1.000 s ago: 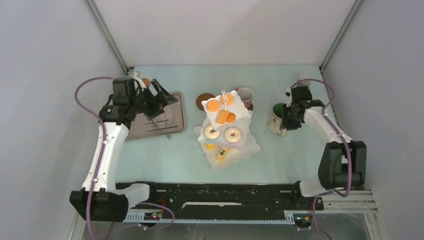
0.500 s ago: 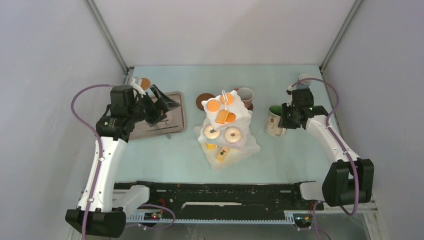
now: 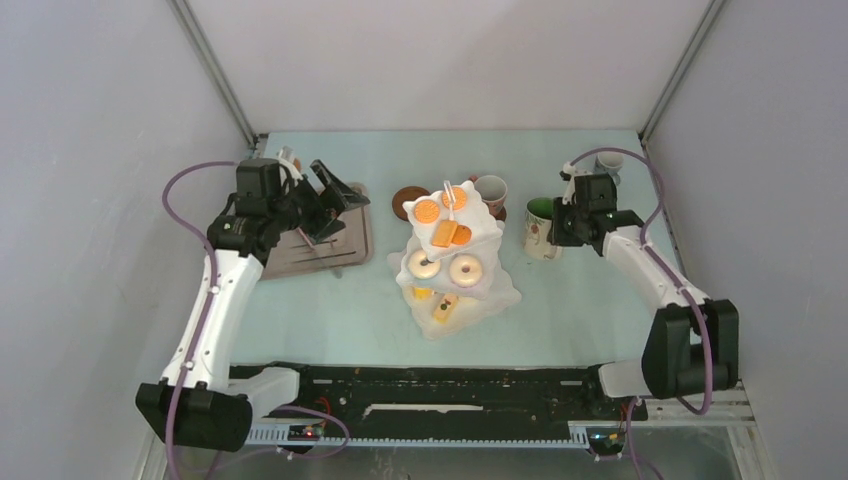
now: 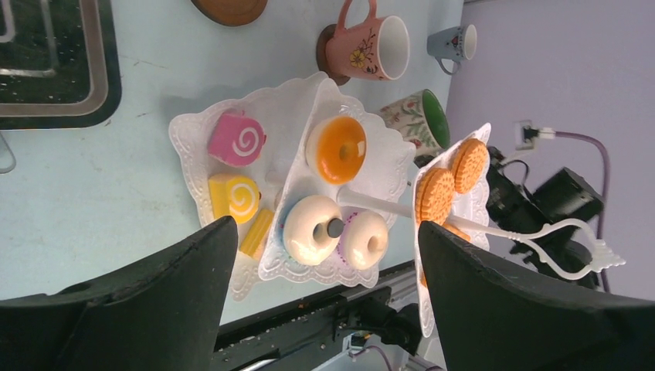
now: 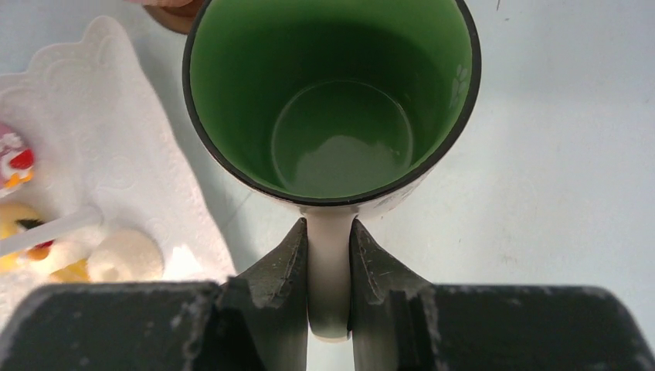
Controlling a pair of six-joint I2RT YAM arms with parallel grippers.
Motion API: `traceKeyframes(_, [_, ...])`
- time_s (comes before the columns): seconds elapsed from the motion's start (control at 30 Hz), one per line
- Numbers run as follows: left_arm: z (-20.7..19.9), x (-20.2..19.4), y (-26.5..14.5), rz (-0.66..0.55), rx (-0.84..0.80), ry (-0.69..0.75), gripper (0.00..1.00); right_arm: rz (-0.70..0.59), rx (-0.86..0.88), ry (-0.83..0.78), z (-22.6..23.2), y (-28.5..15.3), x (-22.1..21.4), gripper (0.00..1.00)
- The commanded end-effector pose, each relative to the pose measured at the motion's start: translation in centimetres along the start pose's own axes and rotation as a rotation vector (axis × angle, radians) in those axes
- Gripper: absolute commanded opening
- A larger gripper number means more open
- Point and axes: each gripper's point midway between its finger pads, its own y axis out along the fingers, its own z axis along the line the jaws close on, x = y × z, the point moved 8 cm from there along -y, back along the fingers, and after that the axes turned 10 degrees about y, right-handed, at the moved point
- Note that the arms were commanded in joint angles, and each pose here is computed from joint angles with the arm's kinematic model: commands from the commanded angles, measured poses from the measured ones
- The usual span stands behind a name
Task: Serve the afternoon tea
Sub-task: Pick up the cup at the center of the board.
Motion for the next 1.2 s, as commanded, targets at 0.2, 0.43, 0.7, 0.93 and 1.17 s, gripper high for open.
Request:
traceKeyframes(0.2, [-1.8, 2.4, 1.6, -0.014, -0.098, -0.051, 0.93, -0.263, 0.032, -0.111, -0.5, 4.9, 5.9, 0.00])
traceKeyframes(0.43, [0.8, 5.6, 7.1, -0.093, 0.044, -0.056, 0.93, -0.221, 0.124, -0.193, -0.8, 8.6, 8.1, 0.00])
traceKeyframes(0.7, [0.4, 11.6, 15.0, -0.167, 0.086, 0.175, 0.91, -0.194, 0.311, -0.349, 0.9, 12.0, 11.8, 0.00])
traceKeyframes(0.93, [-1.4, 14.4, 21.3, -0.162, 0.039, 0.321, 0.91, -0.153, 0.408, -0.457, 2.1, 13.9, 15.7, 0.00])
traceKeyframes(1.17, [-2.0, 15.1, 26.2, -0.199, -0.022, 0.372, 0.92, -0.152, 0.518, -0.529, 3.8, 16.0, 17.6, 0.00])
